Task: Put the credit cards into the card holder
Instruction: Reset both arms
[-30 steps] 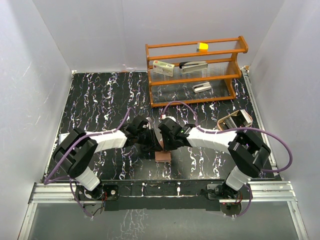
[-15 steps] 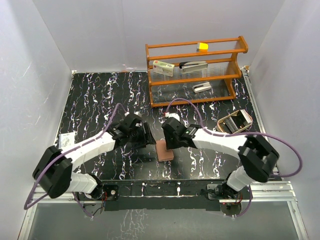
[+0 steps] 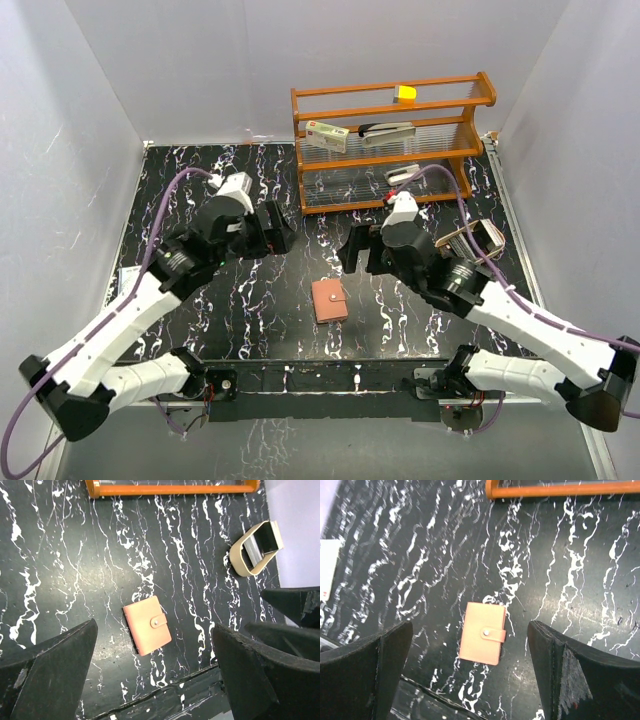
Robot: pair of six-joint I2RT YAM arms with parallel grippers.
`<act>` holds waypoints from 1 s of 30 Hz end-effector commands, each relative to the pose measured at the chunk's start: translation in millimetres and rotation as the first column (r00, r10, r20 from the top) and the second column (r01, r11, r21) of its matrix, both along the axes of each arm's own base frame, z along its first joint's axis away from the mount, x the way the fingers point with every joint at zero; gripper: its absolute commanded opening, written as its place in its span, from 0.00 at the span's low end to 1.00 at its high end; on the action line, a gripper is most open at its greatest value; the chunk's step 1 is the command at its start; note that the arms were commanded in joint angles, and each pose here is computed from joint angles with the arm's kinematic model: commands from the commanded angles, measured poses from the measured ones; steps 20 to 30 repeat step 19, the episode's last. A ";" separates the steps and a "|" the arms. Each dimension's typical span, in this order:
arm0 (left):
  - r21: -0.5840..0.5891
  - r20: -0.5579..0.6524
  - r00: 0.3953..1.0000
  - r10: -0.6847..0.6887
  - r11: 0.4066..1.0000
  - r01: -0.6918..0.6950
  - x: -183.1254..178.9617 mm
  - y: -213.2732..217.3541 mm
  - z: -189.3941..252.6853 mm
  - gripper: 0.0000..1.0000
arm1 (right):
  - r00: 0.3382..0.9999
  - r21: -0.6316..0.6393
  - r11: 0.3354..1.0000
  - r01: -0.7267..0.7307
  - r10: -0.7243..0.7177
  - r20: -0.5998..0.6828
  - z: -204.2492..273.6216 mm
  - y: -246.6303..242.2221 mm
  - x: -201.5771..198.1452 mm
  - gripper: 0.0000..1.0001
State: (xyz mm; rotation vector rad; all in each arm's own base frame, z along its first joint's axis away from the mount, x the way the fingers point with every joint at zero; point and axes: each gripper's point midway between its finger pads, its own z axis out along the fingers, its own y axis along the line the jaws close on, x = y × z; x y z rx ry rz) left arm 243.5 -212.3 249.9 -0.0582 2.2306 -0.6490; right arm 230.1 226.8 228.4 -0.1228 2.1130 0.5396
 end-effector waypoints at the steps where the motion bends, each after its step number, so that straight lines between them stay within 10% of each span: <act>1: 0.009 0.108 0.994 -0.004 1.000 0.003 -12.2 22.6 32.3 0.99 | 0.997 0.100 0.994 0.037 -0.043 0.056 39.3 -7.8 -0.8 0.98; 30: -0.065 0.135 0.990 0.047 0.997 -0.038 -26.7 37.5 25.0 0.99 | 0.999 0.190 0.981 0.032 -0.035 0.012 24.5 -7.4 -14.4 0.98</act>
